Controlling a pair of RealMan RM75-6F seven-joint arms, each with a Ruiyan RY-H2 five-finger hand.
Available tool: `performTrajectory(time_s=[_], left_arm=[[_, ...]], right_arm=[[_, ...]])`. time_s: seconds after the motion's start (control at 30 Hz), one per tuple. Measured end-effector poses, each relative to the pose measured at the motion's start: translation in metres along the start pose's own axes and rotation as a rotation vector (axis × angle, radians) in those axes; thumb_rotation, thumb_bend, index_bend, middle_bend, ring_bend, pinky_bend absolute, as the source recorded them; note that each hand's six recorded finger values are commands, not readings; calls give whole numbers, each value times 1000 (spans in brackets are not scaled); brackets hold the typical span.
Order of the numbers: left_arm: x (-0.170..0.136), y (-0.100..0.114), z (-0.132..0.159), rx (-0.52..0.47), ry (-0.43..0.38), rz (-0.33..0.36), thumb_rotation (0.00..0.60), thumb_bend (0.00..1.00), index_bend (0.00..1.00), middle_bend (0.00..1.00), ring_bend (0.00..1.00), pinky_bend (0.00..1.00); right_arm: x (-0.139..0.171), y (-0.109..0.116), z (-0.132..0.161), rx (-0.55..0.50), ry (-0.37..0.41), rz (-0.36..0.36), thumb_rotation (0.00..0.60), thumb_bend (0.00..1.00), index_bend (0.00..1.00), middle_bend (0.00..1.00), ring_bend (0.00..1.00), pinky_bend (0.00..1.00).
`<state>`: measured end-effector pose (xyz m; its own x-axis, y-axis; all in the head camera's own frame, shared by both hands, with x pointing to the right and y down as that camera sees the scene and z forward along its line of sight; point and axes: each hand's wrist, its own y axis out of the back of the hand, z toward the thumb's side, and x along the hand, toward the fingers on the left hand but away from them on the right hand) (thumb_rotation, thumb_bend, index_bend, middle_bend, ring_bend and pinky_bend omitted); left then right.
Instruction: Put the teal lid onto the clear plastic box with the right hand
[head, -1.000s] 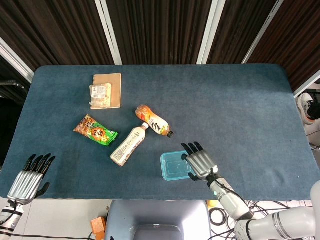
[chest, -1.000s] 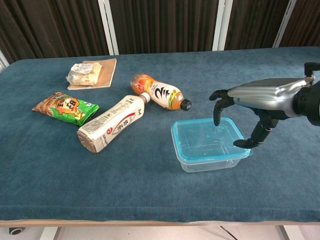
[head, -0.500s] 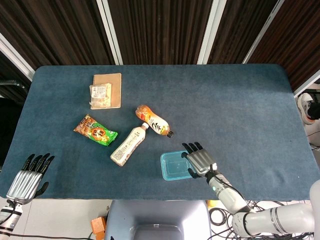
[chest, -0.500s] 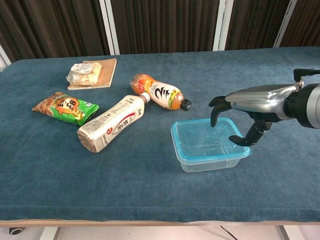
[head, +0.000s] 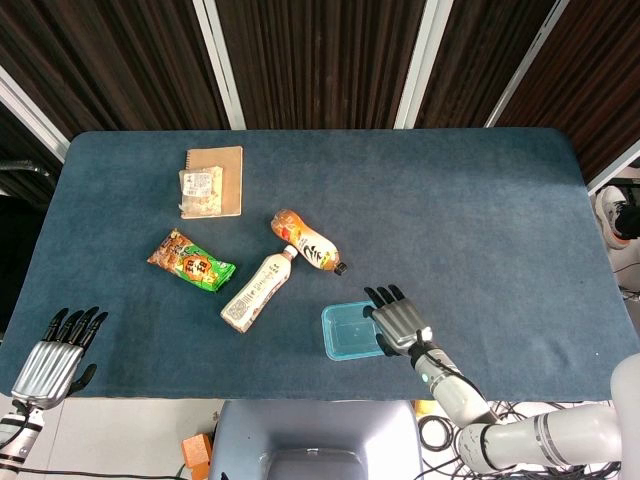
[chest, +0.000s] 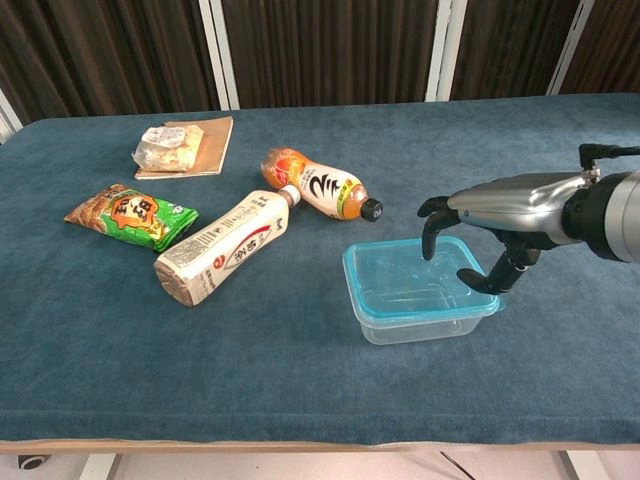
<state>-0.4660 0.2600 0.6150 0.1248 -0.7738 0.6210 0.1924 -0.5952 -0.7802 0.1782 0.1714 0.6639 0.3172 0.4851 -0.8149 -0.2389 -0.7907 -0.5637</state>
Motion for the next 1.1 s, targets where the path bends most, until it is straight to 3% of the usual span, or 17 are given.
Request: performTrajectory(time_s=[0.27, 0.5, 0.77, 1.1], left_arm=[[0, 0, -2, -3, 3, -1, 600, 357, 0, 59, 78, 44], [0, -1, -3, -5, 4, -5, 600, 362, 0, 59, 78, 43], [-3, 0, -5, -7, 10, -1, 600, 392, 0, 59, 76, 41], [-4, 0, -6, -9, 8, -3, 600, 432, 0, 59, 73, 38]], right_arm=[[6, 22, 21, -38, 73, -84, 600, 497, 236, 0, 0, 0], [0, 22, 35, -3, 94, -114, 600, 505, 275, 0, 0, 0], [-15, 11, 48, 19, 69, -77, 600, 576, 309, 0, 0, 0], [-20, 8, 52, 20, 62, -59, 600, 581, 320, 0, 0, 0]])
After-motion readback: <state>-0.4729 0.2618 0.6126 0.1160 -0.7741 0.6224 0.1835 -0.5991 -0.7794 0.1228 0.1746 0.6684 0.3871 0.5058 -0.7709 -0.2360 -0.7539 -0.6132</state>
